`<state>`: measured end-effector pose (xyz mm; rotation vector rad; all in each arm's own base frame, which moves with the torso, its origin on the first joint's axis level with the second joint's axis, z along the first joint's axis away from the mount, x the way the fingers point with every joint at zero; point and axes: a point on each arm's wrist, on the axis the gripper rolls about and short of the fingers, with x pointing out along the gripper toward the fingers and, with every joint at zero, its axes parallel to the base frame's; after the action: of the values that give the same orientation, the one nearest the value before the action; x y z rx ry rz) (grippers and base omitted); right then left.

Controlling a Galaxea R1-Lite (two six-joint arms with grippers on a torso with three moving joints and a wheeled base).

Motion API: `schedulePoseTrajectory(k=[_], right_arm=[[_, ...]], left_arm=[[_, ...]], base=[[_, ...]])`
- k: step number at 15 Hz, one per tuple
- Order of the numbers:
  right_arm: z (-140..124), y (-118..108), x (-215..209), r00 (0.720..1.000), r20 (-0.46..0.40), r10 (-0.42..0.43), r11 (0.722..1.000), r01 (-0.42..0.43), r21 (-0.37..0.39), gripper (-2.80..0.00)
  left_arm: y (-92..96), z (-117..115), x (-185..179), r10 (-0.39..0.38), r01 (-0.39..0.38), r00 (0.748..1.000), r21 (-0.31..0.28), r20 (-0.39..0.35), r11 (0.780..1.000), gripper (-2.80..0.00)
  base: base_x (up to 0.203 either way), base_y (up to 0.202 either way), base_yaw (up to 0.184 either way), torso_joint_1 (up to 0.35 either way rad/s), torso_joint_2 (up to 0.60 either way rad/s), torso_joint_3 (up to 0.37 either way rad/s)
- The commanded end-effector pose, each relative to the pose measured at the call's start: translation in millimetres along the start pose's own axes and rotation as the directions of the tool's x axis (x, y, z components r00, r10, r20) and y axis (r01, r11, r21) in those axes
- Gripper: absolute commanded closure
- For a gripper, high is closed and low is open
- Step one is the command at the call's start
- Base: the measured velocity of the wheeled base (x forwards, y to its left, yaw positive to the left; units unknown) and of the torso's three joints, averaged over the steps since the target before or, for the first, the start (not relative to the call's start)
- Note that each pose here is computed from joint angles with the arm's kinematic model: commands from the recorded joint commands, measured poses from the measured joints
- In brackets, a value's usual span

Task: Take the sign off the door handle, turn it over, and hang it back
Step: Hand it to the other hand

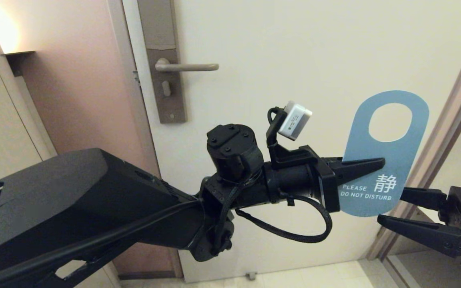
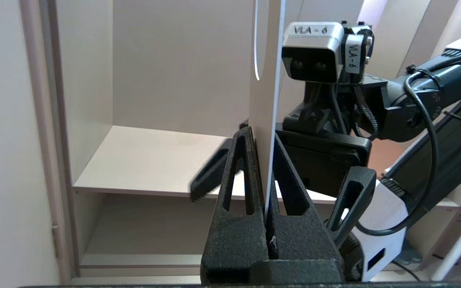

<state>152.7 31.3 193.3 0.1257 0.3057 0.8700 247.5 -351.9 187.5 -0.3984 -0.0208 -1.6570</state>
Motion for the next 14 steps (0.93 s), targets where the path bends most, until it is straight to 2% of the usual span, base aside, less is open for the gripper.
schedulePoseTrajectory(k=[1, 4, 8, 14], right_arm=[[2.4, -0.3, 0.6, 1.0, 0.005, 0.007, 1.0, -0.007, -0.005, -2.8], [3.6, 2.3, -2.0, 1.0, 0.016, 0.007, 1.0, -0.007, -0.015, -2.8], [4.8, 6.8, -6.5, 0.999, 0.032, 0.009, 0.999, -0.008, -0.031, -2.8], [5.9, 12.4, -11.8, 0.999, 0.051, 0.014, 0.999, -0.011, -0.05, -2.8]], left_arm=[[-1.1, -5.6, 3.2, -0.012, 0.012, 1.0, -0.019, -0.003, 1.0, 0.0], [-2.6, -7.7, 5.8, -0.037, 0.038, 0.999, -0.03, 0.037, 0.999, 0.0], [-5.3, -10.1, 8.6, -0.046, 0.048, 0.998, -0.033, 0.04, 0.998, 0.0], [-9.6, -14.5, 19.1, -0.022, 0.025, 0.997, -0.04, 0.071, 0.999, 0.0]], base=[[0.0, 0.0, 0.0, 0.0, 0.0, 0.0], [0.0, 0.0, 0.0, 0.0, 0.0, 0.0], [0.0, 0.0, 0.0, 0.0, 0.0, 0.0], [0.0, 0.0, 0.0, 0.0, 0.0, 0.0]])
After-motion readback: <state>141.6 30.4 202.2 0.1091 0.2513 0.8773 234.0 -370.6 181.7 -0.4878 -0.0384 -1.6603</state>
